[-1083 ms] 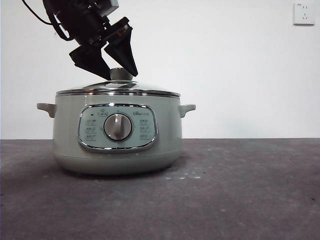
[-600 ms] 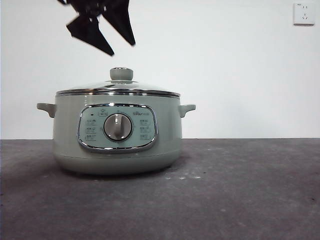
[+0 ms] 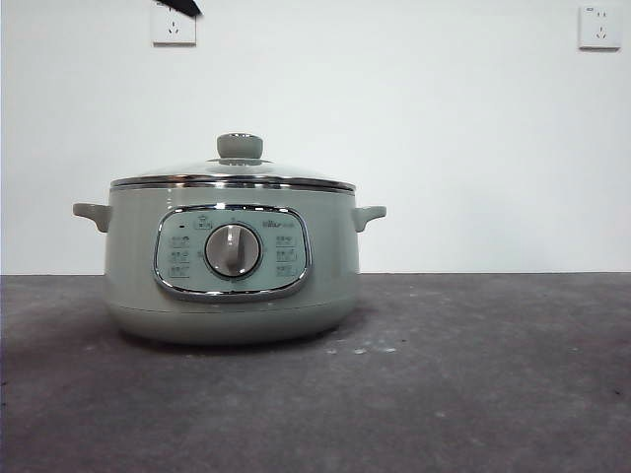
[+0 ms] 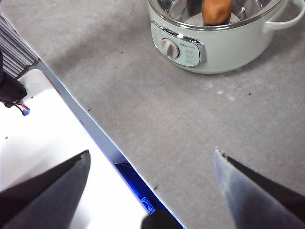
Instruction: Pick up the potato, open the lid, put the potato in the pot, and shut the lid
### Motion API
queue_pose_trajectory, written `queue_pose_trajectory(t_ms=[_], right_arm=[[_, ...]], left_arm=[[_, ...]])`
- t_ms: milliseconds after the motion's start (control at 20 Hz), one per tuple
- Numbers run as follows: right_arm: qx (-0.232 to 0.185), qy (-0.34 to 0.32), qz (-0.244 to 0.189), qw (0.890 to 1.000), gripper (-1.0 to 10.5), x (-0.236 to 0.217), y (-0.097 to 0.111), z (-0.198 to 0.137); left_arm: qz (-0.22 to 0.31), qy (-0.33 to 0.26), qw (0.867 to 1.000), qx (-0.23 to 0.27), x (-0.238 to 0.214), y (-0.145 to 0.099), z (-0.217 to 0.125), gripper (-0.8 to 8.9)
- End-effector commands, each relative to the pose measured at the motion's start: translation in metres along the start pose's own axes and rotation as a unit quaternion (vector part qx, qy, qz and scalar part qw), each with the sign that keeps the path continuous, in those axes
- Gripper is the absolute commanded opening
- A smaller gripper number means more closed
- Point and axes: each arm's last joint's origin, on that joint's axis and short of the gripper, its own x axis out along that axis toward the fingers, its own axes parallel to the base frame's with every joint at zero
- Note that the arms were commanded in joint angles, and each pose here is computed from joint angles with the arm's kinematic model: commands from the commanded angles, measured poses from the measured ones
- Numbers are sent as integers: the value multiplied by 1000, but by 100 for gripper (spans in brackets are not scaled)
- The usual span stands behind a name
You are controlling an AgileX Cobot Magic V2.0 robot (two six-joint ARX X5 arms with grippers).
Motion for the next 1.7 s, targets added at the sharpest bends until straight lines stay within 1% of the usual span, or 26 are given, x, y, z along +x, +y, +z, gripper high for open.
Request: queue_pose_trajectory(t_ms=[50,200,350,700,750,800,850,900,950,1000,1050,1100,1250,1300,1400,1700], right_arm=[[-7,2,-2,1000,436,3,-1,-1],[-8,0,-2,1000,436,3,-1,0],[-8,0,-2,1000,437,3,-1,0],[-7,3,-2,1000,436,3,-1,-1],[-7,3,-2,1000,436,3,-1,-1],[-6,4,-2,1000,431,3,-1,-1],[-6,4,-1,1000,393,3,-1,-1],[-6,5,-1,1000,318,3,-1,-1],[-6,6,-2,1000,216,3,-1,-1],[-6,6,-1,1000,50,3,-1,-1],[-8,6,-2,1000,-30,3,-1,-1],[-8,6,-2,1000,-2,3,-1,-1],[-8,4,-5,1000,-10,3,-1,-1],[-6,4,-12,1000,-7,3,-1,-1],[15,7,-28,999,0,3,-2,-1],[17,7,-79,997,0,2,-5,-1]], left_arm=[[-8,15,1000,-4,-8,-7,-7,376],[-7,-2,1000,2,-21,-15,-10,372],[-4,-12,1000,-3,-29,-20,-12,372],[-3,-17,1000,-2,-33,-22,-14,371],[-3,-17,1000,-2,-33,-22,-14,354],[-3,-17,1000,-1,-33,-22,-14,273],[-3,-17,1000,-1,-33,-22,-14,155],[-3,-17,1000,-1,-33,-22,-14,51],[-4,-17,1000,0,-33,-23,-14,-30],[-4,-17,1000,1,-33,-23,-14,-7],[-4,-17,1000,2,-33,-23,-14,-8],[-5,-16,1000,3,-33,-23,-13,-8],[-5,-16,1000,2,-33,-24,-13,-8],[-5,-16,1000,1,-33,-24,-13,-8],[-5,-16,1000,1,-33,-24,-13,-4],[-3,-16,1000,1,-33,-24,-13,-4]])
